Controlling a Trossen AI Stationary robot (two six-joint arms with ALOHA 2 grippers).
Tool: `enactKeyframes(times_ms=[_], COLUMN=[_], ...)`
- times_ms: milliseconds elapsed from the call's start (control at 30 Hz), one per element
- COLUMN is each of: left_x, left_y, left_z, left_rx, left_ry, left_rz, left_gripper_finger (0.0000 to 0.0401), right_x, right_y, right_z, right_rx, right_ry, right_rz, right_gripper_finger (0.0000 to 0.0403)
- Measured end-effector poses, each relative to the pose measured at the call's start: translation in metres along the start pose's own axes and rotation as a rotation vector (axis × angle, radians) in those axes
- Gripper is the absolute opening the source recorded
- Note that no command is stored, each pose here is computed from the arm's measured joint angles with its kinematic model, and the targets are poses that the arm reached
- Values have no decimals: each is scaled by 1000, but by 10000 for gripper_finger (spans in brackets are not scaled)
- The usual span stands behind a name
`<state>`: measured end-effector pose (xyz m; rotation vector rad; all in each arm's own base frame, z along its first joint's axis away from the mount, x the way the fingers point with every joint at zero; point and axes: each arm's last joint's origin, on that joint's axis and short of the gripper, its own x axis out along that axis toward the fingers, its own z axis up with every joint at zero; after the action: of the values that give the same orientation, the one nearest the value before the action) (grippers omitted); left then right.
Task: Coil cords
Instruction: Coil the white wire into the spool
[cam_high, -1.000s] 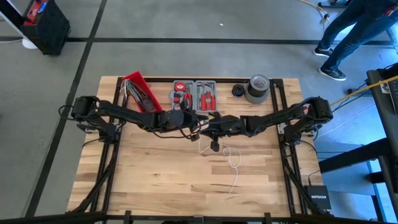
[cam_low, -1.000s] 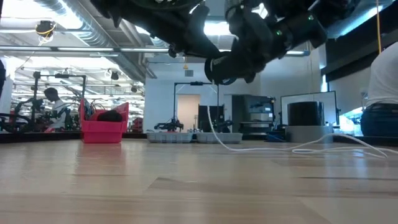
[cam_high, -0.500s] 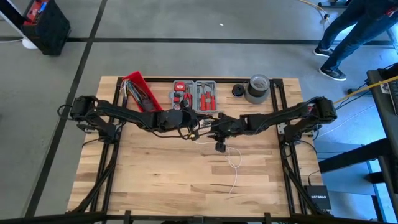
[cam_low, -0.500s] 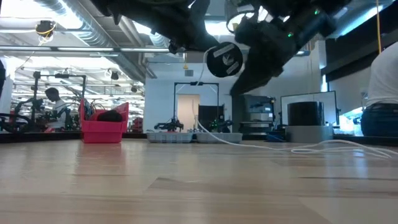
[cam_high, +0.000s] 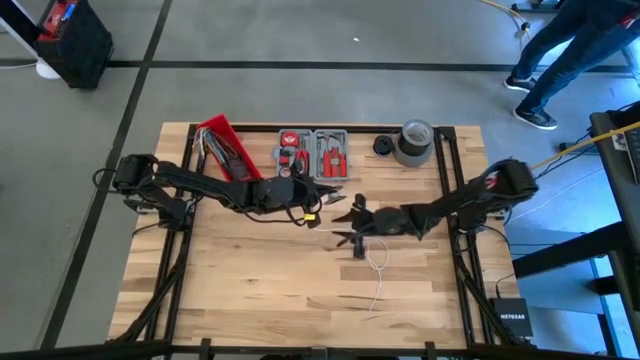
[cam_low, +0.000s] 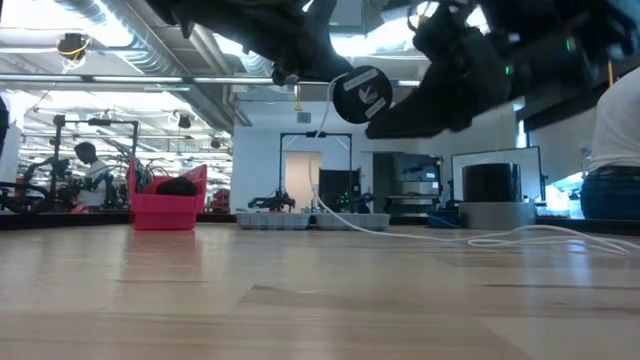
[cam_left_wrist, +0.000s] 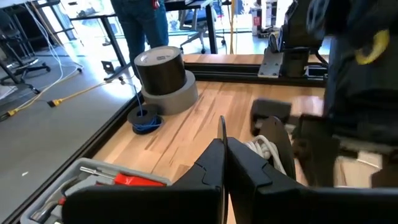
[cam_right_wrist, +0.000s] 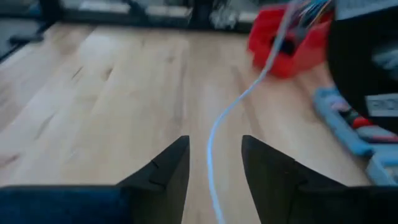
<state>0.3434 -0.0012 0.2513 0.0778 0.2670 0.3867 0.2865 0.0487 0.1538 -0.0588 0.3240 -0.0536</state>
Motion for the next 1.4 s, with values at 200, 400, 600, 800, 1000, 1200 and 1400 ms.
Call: enactKeyframes(times_ms=[200, 400, 600, 800, 1000, 1200, 1400], left_x=[0, 0, 0, 0, 0, 0, 0], left_y=[0, 0, 0, 0, 0, 0, 0], left_z=[2, 1, 1, 1, 1, 0, 1], left_rx=[-5, -1, 4, 4, 4, 5, 4], left_ry=[-16, -12, -10, -9, -9, -7, -9], left_rz=[1, 1, 1, 1, 0, 0, 0], left_gripper_finger=[0, 0, 0, 0, 0, 0, 0], right_x=[35, 65, 76, 78, 78, 71, 71], right_y=[-6, -8, -5, -3, -3, -5, -1], right_z=[-23, -22, -12, -9, -12, -15, -4], right_rx=[-2, 5, -30, -26, 14, -10, 45], right_ry=[-28, -22, 14, 7, 38, 167, 73], right_rz=[-66, -103, -91, -47, -39, -75, 60], right_gripper_finger=[151, 151, 141, 93, 75, 100, 129])
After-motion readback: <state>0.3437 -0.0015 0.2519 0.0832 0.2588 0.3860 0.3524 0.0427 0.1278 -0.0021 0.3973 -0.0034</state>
